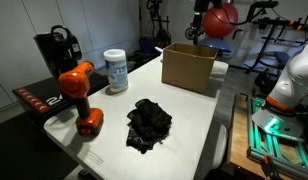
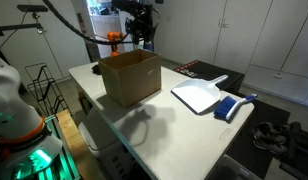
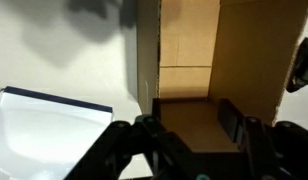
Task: Turn the box upright
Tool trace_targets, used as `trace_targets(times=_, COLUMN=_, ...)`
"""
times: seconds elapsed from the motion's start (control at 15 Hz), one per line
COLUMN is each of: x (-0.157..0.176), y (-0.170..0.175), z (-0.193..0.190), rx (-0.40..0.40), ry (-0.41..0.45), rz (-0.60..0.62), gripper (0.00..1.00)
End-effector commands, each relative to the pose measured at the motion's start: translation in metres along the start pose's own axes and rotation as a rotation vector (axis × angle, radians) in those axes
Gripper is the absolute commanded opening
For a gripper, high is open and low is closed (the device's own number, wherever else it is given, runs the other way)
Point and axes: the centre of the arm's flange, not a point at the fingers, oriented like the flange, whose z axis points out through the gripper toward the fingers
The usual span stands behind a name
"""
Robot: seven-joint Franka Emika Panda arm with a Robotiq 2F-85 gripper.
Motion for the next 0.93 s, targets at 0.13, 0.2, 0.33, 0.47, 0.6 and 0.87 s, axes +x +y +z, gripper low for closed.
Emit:
trace_targets(times=0.13, x=-0.04, y=-0.071, z=-0.065, rx=-0.026, ry=0.094, rz=0.084, gripper=1.0)
trace_targets(times=0.2, x=-0.044, y=-0.08, z=-0.072, rx=-0.034, ry=0.115, rz=0.093, gripper=1.0)
trace_targets(times=0.33, x=-0.049, y=-0.096, z=-0.085, rx=-0.06, ry=0.145, rz=0.137, gripper=1.0)
trace_targets(times=0.47, x=-0.053, y=-0.105, z=-0.093, rx=-0.061, ry=0.151, rz=0.166, gripper=1.0)
trace_targets(times=0.6, x=-0.056, y=-0.112, z=-0.098, rx=-0.062, ry=0.142, rz=0.191, gripper=1.0)
trace_targets(times=0.87, x=-0.054, y=-0.108, z=-0.098, rx=-0.043, ry=0.137, rz=0.206, gripper=1.0)
